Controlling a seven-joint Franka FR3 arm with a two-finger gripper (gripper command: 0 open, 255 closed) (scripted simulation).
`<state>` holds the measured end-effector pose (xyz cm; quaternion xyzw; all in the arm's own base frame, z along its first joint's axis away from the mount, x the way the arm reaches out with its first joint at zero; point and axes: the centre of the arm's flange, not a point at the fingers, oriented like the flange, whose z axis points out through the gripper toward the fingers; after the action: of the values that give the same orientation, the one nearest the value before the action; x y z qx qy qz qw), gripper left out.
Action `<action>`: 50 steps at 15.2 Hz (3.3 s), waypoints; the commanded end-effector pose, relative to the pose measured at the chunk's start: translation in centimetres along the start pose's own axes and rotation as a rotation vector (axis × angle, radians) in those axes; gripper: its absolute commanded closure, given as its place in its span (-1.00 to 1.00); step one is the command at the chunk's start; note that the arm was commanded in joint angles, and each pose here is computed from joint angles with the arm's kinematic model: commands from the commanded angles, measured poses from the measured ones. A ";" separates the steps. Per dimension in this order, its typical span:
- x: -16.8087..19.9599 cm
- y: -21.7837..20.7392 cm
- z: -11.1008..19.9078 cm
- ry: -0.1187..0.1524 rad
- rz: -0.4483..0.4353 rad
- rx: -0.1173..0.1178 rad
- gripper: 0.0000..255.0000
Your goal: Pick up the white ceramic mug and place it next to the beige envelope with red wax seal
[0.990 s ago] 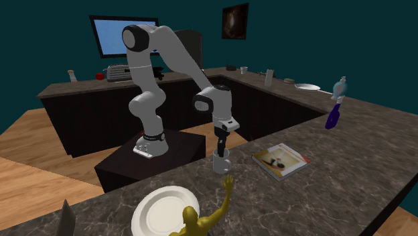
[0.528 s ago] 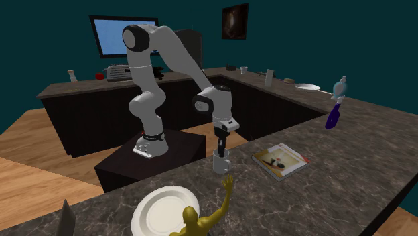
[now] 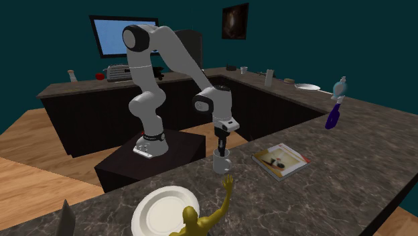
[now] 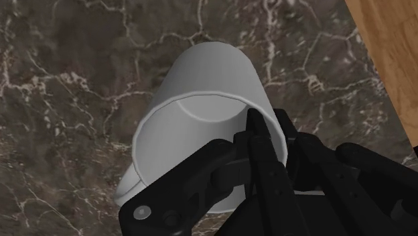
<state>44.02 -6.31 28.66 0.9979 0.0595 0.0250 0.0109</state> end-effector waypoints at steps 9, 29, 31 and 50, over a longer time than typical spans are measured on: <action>0.2 0.1 -4.2 0.000 0.000 0.000 1.00; 0.7 0.4 -14.8 0.000 0.000 0.000 1.00; 0.8 0.4 -15.8 0.000 0.000 0.000 1.00; -14.2 13.3 -17.9 0.000 0.000 0.000 1.00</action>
<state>31.69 -19.69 46.06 0.9979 0.0589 0.0252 0.0110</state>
